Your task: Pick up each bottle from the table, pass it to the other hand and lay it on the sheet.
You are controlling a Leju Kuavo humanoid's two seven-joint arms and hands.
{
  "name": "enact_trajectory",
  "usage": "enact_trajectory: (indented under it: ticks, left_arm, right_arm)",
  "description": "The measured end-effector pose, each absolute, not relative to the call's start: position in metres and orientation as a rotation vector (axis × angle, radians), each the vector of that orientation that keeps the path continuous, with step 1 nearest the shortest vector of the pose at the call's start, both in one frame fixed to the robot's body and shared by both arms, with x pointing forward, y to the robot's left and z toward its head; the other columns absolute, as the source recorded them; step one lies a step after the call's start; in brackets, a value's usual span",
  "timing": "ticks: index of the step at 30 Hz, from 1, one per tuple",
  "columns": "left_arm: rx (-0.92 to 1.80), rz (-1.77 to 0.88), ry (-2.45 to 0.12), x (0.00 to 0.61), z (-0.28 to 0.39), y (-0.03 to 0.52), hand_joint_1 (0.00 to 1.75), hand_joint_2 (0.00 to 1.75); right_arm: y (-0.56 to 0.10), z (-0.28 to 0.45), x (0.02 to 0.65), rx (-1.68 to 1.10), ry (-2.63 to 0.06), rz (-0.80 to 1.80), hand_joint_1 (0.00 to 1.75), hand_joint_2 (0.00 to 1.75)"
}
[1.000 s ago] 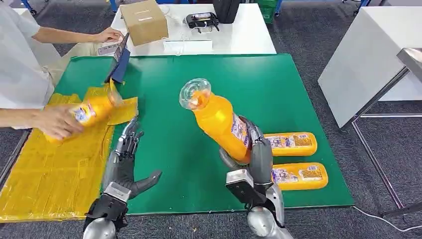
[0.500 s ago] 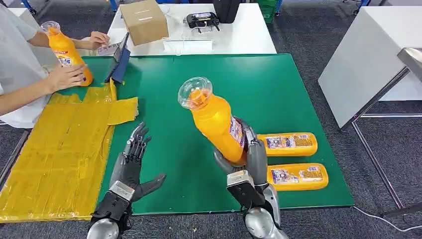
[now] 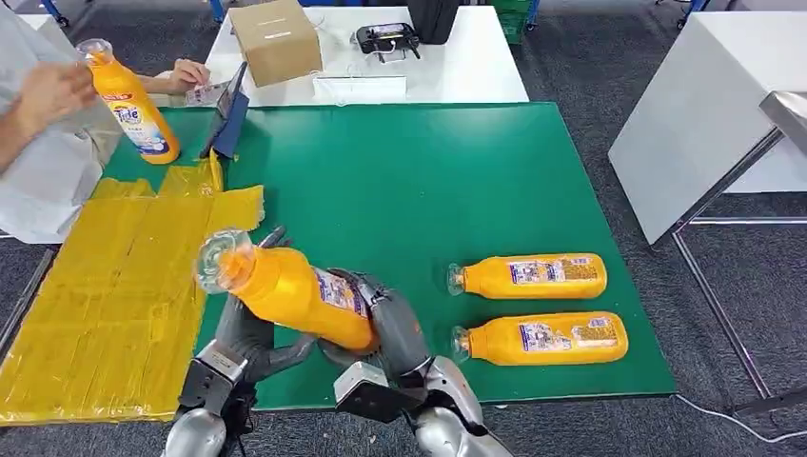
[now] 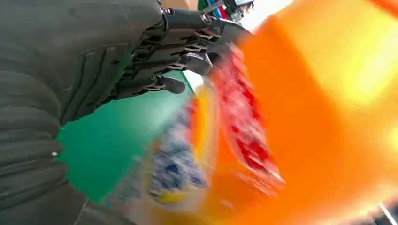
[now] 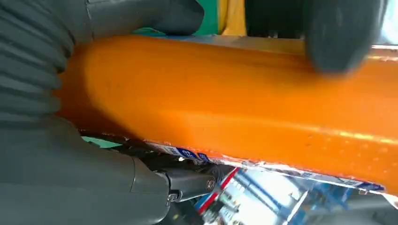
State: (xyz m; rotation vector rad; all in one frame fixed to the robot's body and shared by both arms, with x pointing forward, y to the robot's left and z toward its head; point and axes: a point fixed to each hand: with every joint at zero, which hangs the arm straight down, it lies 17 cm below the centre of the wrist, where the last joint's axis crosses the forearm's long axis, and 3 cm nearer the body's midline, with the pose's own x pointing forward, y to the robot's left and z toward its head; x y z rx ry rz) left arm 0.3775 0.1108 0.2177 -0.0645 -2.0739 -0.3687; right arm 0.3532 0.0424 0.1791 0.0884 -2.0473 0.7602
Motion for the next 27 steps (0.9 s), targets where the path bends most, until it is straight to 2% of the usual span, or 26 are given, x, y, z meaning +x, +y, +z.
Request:
enact_trajectory:
  ticks: [14,15,27]
  left_arm:
    - [-0.169,-0.373,-2.093,0.368,0.220,0.100,0.00,1.75]
    - [-0.172,-0.376,-2.095,0.367,0.220,0.099,1.75,1.75]
    - [-0.145,-0.358,-2.121,0.366,0.222,0.104,1.75,1.75]
  right_arm:
    - [0.073,0.157,0.346,0.146,-1.997,0.902,1.75,1.75]
    - [0.073,0.157,0.347,0.146,-1.996,0.904,1.75,1.75]
    - [0.076,0.155,0.346,0.154,-1.993,0.912,1.75,1.75]
